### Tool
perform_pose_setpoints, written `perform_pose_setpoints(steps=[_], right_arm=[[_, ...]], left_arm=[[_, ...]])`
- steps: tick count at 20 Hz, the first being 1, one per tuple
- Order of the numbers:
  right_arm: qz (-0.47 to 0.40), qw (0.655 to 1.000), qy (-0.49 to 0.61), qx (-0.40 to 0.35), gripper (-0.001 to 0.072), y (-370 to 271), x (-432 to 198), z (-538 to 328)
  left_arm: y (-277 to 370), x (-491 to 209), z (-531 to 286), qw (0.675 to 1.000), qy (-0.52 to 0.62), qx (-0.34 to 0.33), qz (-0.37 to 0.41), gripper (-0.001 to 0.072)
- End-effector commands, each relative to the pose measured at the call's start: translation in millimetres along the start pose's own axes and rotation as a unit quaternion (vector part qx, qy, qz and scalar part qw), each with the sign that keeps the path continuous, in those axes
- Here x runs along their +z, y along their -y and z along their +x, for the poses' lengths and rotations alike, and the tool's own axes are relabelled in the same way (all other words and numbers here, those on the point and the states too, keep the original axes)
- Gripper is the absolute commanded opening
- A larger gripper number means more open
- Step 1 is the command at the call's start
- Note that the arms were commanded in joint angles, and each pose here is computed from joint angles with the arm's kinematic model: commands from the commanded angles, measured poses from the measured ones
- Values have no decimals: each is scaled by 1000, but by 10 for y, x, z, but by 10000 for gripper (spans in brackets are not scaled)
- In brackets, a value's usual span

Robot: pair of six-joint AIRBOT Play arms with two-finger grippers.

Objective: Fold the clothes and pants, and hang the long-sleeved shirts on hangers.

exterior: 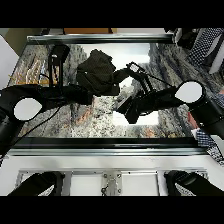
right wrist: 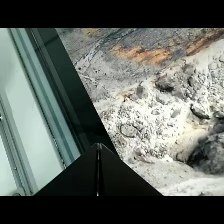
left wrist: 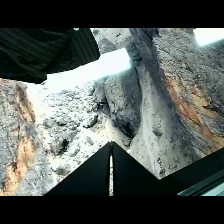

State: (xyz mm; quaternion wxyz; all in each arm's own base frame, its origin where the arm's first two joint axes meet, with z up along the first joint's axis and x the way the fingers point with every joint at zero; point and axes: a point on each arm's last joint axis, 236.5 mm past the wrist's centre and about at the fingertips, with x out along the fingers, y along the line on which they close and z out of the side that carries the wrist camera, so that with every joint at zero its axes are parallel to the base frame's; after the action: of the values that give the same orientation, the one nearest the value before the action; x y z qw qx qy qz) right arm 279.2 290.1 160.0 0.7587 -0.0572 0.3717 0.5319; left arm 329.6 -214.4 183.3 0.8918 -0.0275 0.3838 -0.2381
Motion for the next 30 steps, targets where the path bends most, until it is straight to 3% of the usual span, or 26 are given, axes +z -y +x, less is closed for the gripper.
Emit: perform_pose_setpoints(steps=[1, 4, 5, 6, 7, 13, 18, 24, 30], right_arm=[[0, 1000, 0, 1, 27, -2, -2, 4], [0, 1000, 0, 1, 27, -2, -2, 4], [0, 1000, 0, 1, 27, -2, -2, 4], [0, 1000, 0, 1, 27, -2, -2, 4], [0, 1000, 0, 1, 27, -2, -2, 4], [0, 1000, 0, 1, 27, -2, -2, 4], [0, 1000, 0, 1, 27, -2, -2, 4], [0, 1000, 0, 1, 27, -2, -2, 4], [0, 1000, 0, 1, 27, -2, -2, 4]], left_arm=[[-4, 2, -2, 1000, 1, 1, 1, 18], [-4, 4, -2, 1000, 1, 0, 1, 19], [0, 40, -1, 1000, 8, 0, 1, 126], [11, 137, -2, 1000, 29, -3, 1, 544], [-10, 270, 6, 999, 54, -3, 0, 718], [-982, 828, 606, 992, 69, 75, -72, 720], [-1794, 256, 1828, 971, -30, 68, -226, 720], [-1915, -139, 2873, 924, -23, 17, -380, 720], [-1711, -65, 3179, 929, 24, 15, -370, 719]])
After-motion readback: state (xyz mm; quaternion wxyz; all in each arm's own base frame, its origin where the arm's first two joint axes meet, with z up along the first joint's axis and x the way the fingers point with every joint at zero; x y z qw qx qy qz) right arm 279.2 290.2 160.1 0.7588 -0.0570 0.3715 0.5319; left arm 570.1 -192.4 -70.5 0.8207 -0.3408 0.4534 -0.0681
